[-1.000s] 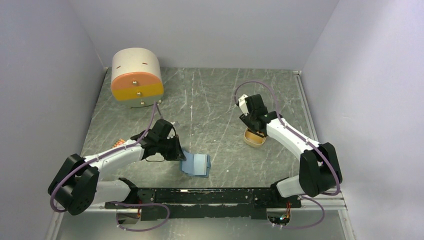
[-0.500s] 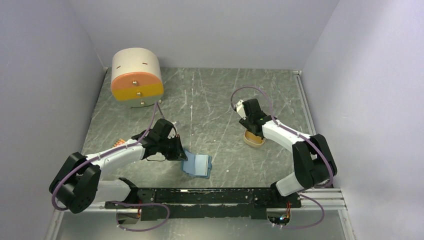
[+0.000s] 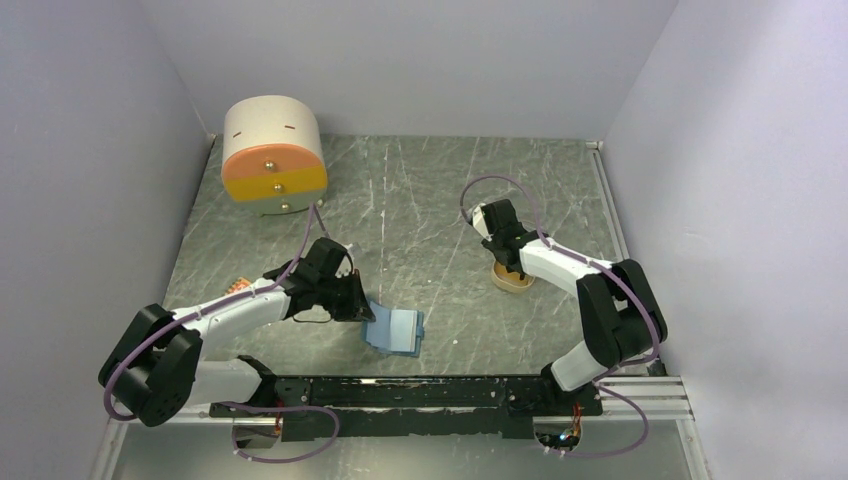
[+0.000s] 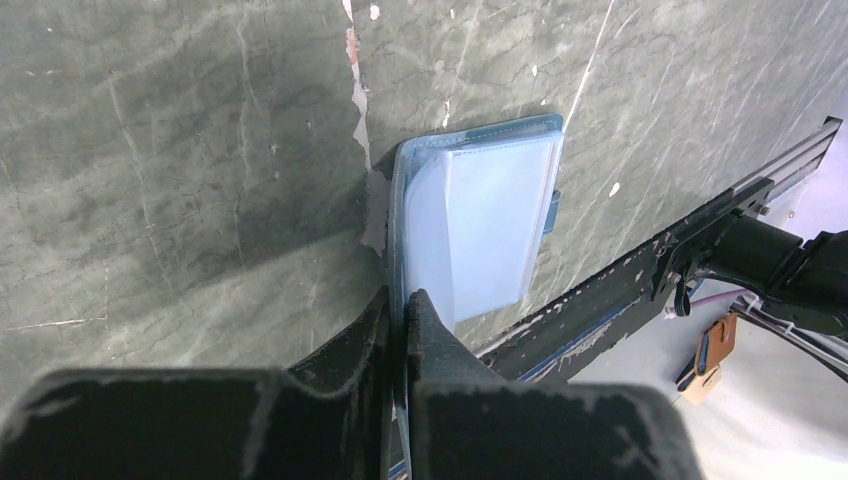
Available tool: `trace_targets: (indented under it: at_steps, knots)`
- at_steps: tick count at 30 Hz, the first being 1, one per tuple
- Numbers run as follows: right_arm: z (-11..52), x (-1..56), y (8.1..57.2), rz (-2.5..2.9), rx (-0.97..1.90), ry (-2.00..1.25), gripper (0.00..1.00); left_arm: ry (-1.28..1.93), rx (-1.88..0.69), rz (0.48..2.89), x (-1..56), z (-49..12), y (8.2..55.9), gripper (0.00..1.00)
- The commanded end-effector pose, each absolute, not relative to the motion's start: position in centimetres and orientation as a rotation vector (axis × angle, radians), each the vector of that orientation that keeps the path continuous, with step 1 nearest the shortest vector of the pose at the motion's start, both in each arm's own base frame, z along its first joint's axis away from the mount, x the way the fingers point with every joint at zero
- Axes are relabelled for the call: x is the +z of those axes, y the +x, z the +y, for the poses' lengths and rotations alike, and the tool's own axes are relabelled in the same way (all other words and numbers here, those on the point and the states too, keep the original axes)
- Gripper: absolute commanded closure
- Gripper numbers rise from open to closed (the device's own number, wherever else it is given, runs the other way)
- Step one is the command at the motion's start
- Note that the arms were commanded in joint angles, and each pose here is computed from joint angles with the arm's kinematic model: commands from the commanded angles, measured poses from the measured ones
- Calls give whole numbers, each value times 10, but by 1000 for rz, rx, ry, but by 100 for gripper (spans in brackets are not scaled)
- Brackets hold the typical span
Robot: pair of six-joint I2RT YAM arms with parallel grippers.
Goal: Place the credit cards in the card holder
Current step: Pick up the credit card from the storage box.
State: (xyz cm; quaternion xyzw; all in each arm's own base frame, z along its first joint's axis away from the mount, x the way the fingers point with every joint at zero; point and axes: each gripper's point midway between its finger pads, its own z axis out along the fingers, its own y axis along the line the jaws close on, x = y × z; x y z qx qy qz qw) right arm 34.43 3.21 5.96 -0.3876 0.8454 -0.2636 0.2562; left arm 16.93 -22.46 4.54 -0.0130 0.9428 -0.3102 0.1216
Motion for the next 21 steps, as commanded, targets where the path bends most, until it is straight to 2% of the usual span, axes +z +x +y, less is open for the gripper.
trace_targets:
  at_steps: [1,21]
  knots:
    - [27,78,355,2262,-768,-987,58,-20,-949,2745,45,-230,167,91]
    - [31,93,356,2254,-743,-984,70,-32,-966,2747,45,-233,166,91]
